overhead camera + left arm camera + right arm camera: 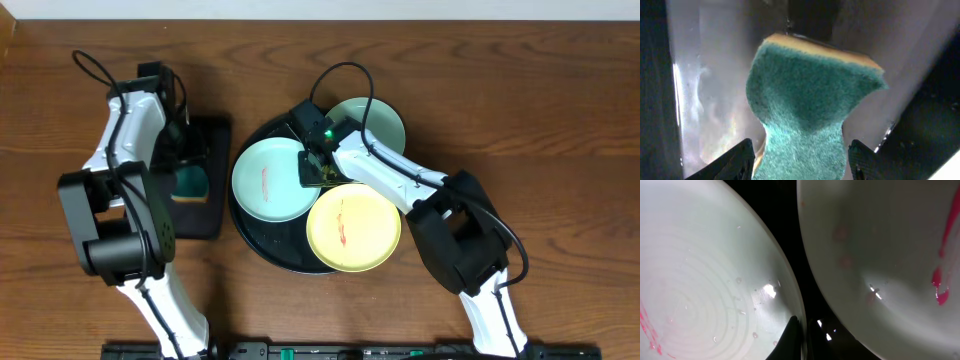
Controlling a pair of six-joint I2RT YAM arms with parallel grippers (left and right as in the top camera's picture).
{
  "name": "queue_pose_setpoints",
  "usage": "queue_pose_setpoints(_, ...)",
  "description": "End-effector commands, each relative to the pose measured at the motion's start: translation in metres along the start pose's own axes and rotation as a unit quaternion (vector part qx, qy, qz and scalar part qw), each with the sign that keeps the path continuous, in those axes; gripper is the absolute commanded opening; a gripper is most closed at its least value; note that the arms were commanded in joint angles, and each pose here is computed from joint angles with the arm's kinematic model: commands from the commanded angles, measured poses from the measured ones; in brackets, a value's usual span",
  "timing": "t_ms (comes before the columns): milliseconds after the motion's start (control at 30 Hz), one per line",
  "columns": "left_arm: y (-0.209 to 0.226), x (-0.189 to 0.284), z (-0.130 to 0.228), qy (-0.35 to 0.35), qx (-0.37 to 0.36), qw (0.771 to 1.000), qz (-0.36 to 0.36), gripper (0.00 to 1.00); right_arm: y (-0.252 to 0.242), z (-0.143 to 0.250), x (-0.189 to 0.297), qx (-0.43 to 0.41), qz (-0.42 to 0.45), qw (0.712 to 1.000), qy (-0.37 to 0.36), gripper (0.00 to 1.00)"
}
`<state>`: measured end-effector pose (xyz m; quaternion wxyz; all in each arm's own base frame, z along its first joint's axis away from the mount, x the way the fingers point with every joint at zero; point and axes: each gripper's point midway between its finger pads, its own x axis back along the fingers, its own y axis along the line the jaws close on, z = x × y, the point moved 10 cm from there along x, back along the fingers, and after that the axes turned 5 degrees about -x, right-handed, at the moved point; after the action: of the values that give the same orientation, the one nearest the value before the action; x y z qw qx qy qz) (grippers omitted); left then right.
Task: Clean dirty plates on tray and stack at the side
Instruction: 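Lift the sponge with the left gripper and move it toward the plate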
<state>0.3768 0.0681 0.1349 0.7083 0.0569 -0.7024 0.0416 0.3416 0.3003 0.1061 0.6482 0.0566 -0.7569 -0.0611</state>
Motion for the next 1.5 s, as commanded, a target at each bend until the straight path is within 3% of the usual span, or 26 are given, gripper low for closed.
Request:
queue_pose_setpoints(0,0.001,0.001,0.001,-0.009,-0.023,0.999,0.023,0.61,-0.003,0.003,-0.018,0.014,0.015,1.0,0.012,0.02)
queue_pose_setpoints(200,0.001,-0.011,0.006,-0.003,-0.024,0.999,0.023,0.6,-0.003,0.003,-0.018,0.014,0.015,1.0,0.013,0.02)
queue_pose_setpoints(600,0.0,-0.028,0.011,-0.005,-0.024,0.999,0.023,0.47,-0.003,0.003,-0.018,0.014,0.015,1.0,0.013,0.02)
queue_pose_setpoints(733,0.0,-0.03,0.012,-0.004,-0.024,0.999,0.023,0.33,-0.003,0.003,-0.018,0.014,0.015,1.0,0.013,0.01)
queue_pose_setpoints(833,0.0,-0.03,0.011,-0.006,-0.02,1.0,0.023,0.08,-0.003,0.003,-0.018,0.014,0.015,1.0,0.013,0.01)
queue_pose_setpoints(1100,0.001,-0.008,0.005,-0.025,0.001,0.999,0.022,0.07,-0.001,0.004,-0.017,0.028,0.004,0.999,0.02,0.01)
queue_pose_setpoints(1467,0.001,0.092,0.024,-0.144,0.013,0.989,0.019,0.07,-0.009,-0.002,-0.014,0.035,-0.023,0.998,0.051,0.01)
